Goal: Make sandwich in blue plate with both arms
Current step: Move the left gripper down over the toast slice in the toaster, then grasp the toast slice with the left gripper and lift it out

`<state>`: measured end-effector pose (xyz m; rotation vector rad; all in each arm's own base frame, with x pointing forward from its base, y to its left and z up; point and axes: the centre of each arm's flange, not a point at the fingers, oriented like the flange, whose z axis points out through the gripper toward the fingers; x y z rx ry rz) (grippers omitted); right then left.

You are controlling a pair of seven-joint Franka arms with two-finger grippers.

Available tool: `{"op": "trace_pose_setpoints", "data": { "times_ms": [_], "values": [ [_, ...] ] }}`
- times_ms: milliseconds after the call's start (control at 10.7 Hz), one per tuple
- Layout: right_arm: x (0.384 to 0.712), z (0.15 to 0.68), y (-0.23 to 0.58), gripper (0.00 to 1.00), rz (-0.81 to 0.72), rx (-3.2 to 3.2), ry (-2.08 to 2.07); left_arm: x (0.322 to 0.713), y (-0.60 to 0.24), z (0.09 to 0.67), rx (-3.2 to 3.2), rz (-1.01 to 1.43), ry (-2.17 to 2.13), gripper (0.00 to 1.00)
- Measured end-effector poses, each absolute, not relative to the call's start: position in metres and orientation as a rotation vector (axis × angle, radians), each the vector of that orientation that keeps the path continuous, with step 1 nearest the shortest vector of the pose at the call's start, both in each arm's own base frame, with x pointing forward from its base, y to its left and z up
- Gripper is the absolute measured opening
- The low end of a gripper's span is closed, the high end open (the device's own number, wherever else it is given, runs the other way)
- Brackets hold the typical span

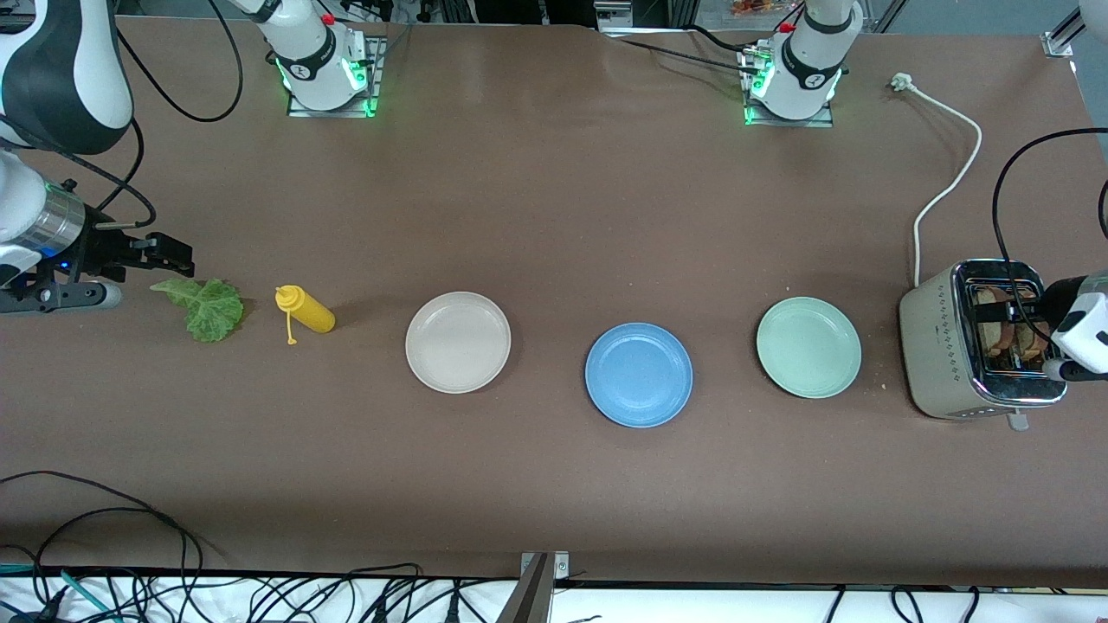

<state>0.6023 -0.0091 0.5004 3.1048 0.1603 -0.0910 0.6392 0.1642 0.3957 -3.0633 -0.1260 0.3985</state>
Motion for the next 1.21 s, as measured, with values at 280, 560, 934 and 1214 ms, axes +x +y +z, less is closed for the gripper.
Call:
{"op": "trace_pose_setpoints", "data": {
  "times_ms": [280,560,934,1214],
  "values": [
    [0.602,0.500,-0.009,1.00,-0.091,3.105,0.160,0.641,0.165,0.386,-3.064,0.407,-0.125,0.70],
    [0.602,0.500,-0.009,1.00,-0.091,3.105,0.160,0.641,0.167,0.386,-3.064,0.407,-0.129,0.29],
    [0.602,0.500,-0.009,1.00,-0.093,3.105,0.160,0.639,0.170,0.387,-3.063,0.418,-0.139,0.08],
    [0.603,0.499,-0.009,1.00,-0.094,3.105,0.160,0.636,0.172,0.404,-3.061,0.442,-0.147,0.08]
  ]
}}
